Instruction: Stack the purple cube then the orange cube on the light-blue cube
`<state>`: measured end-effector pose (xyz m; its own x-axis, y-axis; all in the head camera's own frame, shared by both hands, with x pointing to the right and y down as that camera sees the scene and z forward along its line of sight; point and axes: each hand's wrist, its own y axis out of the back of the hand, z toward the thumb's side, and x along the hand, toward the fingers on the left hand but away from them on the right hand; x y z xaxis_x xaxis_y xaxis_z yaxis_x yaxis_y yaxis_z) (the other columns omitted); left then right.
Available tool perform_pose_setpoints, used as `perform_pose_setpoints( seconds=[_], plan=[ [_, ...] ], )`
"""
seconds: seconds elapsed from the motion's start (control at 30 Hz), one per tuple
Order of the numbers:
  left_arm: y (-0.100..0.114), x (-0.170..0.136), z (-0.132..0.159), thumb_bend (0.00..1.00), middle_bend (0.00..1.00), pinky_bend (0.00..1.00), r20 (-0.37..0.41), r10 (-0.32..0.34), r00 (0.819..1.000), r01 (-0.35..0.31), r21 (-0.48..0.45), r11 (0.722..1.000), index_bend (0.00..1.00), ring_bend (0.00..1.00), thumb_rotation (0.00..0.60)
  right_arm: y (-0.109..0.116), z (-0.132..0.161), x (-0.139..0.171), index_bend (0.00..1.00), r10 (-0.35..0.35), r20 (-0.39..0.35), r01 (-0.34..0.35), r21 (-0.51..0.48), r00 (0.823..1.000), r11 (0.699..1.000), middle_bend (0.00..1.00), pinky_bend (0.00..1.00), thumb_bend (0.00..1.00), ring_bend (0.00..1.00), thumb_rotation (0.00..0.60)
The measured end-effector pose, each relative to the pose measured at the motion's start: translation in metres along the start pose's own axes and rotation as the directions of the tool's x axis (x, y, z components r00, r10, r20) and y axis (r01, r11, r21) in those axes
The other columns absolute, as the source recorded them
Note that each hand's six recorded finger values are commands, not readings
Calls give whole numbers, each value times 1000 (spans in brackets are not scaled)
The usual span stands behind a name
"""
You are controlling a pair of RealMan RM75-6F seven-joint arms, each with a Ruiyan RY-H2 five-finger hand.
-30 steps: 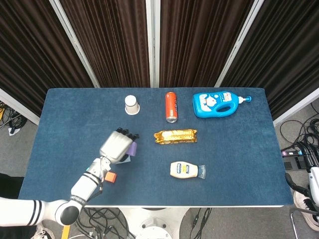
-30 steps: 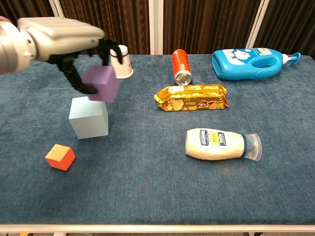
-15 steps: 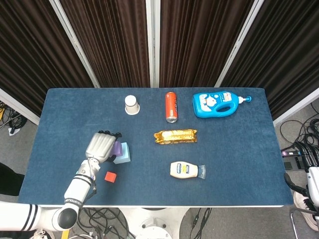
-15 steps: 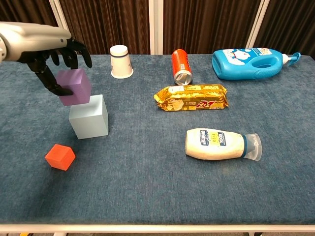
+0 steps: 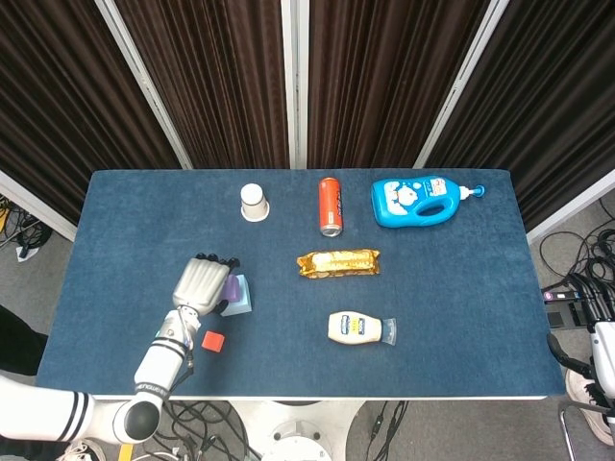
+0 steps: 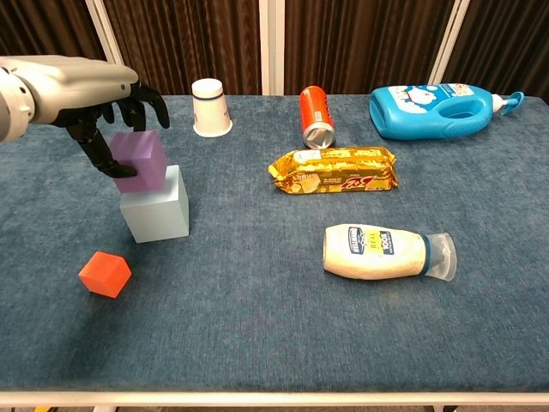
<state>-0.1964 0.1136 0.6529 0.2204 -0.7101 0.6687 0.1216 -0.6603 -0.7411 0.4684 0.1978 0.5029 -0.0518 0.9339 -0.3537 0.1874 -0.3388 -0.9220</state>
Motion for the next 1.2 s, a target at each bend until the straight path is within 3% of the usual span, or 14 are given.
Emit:
perform_pose_setpoints(
  seconds=[1.0, 1.2],
  plan=[
    [-11, 13, 10, 308, 576, 303, 17, -27, 999, 26, 32, 999, 322, 304, 600, -2, -1, 1, 39, 18, 1, -18, 2, 1000, 1000, 77, 0, 230, 0, 600],
    [-14, 13, 11, 256, 489, 300, 28, -47, 998, 47, 21, 999, 276, 298, 600, -3, -2, 2, 39, 25, 2, -25, 2, 1000, 1000, 77, 0, 230, 0, 600]
  ],
)
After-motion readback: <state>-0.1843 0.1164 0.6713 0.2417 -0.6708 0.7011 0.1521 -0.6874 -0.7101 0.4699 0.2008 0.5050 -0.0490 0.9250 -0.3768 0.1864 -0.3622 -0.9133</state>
